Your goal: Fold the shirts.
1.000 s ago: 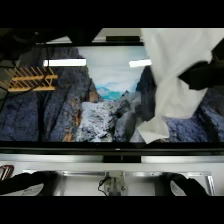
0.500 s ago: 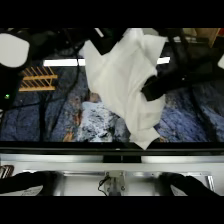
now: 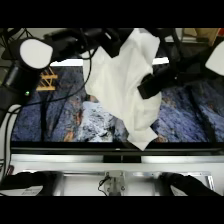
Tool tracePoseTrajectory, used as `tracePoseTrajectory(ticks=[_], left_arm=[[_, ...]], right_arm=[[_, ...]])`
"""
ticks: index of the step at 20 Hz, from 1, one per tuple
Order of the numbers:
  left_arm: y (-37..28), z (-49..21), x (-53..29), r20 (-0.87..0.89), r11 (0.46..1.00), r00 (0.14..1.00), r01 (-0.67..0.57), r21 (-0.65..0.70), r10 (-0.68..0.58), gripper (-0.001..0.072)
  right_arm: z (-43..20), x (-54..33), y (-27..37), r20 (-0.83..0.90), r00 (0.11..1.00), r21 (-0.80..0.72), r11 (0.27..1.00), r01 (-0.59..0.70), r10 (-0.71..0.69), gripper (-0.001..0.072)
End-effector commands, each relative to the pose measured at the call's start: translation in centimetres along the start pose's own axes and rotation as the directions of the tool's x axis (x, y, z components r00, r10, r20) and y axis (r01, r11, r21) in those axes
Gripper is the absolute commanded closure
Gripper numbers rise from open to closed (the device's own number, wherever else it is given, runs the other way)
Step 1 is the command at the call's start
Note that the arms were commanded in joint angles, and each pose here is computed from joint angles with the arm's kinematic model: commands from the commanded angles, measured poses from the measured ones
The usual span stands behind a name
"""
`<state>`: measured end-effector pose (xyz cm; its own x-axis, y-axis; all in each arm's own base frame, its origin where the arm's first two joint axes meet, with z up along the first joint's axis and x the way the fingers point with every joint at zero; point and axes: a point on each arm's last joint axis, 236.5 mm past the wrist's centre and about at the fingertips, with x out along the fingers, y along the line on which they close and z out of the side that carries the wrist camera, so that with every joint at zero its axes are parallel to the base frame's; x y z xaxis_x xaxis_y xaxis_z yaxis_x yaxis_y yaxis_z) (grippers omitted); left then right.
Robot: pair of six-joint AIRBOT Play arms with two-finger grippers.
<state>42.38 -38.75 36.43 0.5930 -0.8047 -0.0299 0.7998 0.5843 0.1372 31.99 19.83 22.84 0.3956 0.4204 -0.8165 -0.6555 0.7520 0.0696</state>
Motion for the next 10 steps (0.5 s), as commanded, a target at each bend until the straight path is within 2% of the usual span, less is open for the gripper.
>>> tracePoseTrajectory(ticks=[1,3,5,7,8,9,10], left_arm=[[1.3,-0.6,1.7,0.041,0.995,0.998,-0.048,-0.082,0.051,0.0252],[1.5,0.3,2.0,0.096,0.984,0.994,-0.044,-0.171,0.061,0.0388],[1.2,0.5,2.0,0.104,0.980,0.993,-0.031,-0.196,0.052,0.0581],[1.3,0.5,1.9,0.104,0.980,0.993,-0.032,-0.195,0.054,0.0651],[1.5,0.6,1.8,0.106,0.980,0.993,-0.036,-0.194,0.058,0.0651],[1.9,0.8,1.6,0.109,0.980,0.992,-0.043,-0.193,0.066,0.0652],[2.5,1.2,1.2,0.116,0.980,0.990,-0.056,-0.192,0.079,0.0653]], right_arm=[[0.3,0.0,0.1,0.011,1.000,-0.023,1.000,0.001,-0.001,0.0665],[0.3,0.0,0.0,0.011,1.000,-0.034,0.999,0.001,-0.001,0.0665],[0.3,0.0,0.0,0.012,1.000,-0.054,0.999,0.005,-0.005,0.0664],[0.8,0.0,-0.3,0.032,0.999,-0.059,0.998,0.018,-0.016,0.0663],[1.4,-0.2,-0.6,0.058,0.998,-0.066,0.997,0.034,-0.030,0.0658],[2.3,-0.5,-0.9,0.097,0.994,-0.067,0.996,0.052,-0.046,0.0617],[3.5,-1.1,-1.2,0.147,0.987,-0.066,0.995,0.070,-0.060,0.0390]])
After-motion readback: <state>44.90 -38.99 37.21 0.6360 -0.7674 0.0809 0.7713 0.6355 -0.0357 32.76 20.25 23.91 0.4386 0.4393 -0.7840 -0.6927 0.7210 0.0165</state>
